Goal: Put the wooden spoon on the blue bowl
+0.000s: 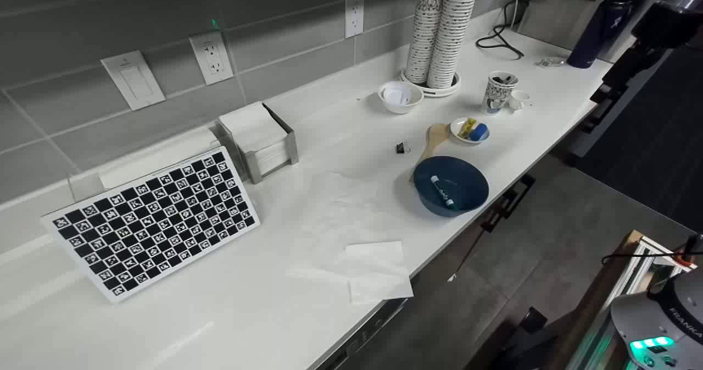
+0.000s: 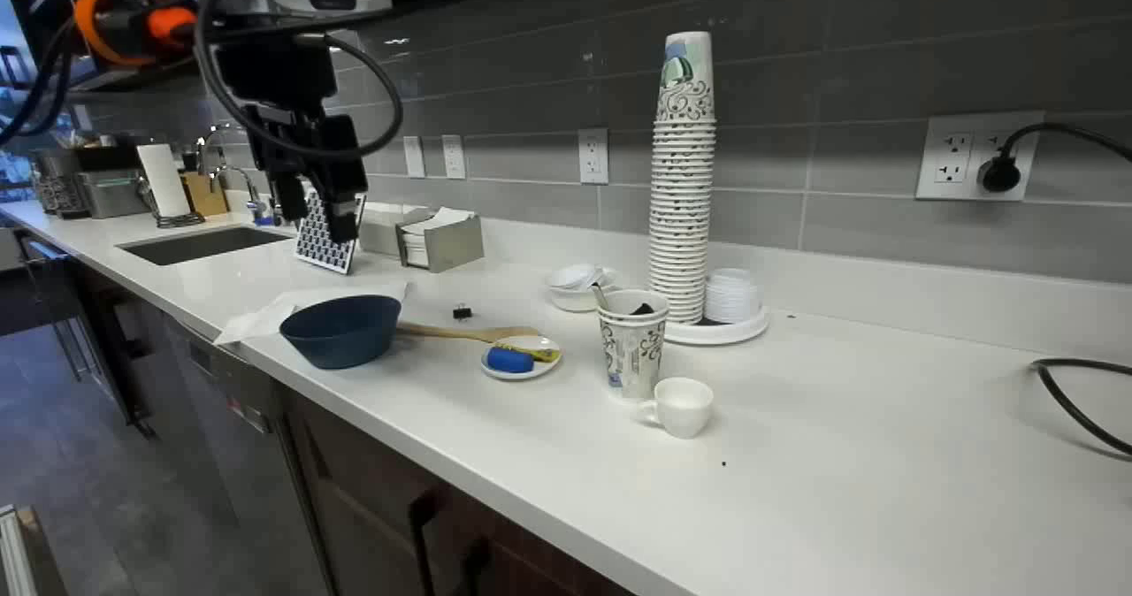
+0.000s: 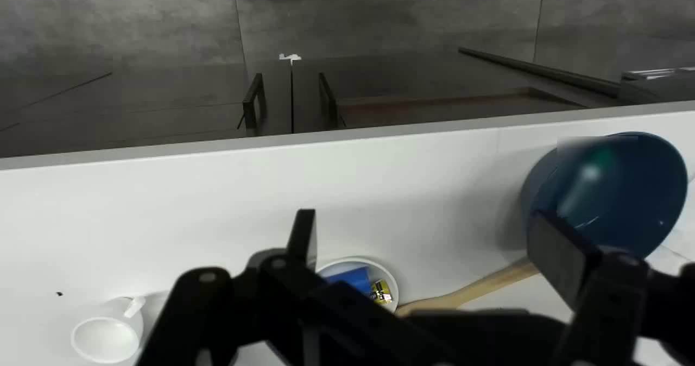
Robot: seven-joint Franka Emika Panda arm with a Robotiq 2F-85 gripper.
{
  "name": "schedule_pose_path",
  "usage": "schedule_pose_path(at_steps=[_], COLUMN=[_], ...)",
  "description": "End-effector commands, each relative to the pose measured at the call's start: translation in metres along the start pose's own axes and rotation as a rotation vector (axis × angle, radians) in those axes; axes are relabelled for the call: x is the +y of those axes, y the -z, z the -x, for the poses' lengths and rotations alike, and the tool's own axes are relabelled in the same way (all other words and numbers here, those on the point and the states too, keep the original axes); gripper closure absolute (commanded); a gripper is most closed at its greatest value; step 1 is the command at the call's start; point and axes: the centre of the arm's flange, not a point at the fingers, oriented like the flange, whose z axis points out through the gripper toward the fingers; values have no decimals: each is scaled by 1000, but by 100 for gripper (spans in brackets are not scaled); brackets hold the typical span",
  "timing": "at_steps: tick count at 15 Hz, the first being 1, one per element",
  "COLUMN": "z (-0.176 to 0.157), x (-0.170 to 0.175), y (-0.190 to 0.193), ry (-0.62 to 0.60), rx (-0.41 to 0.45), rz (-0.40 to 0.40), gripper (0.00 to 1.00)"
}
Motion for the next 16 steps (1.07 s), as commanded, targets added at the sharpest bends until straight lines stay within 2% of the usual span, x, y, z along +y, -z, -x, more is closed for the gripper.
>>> schedule_pose_path(at_steps=[1, 4, 8, 12, 13, 16], z=[0, -10, -35, -60, -47, -54], x=[0, -41, -88, -115, -108, -115], y=[0, -21, -45, -53, -47, -54], ry=[0, -201, -396, -566, -482, -532], rx=[0, 56, 142, 254, 219, 234], rz=[0, 4, 15, 34, 27, 32], gripper=[0, 0, 0, 0, 0, 0])
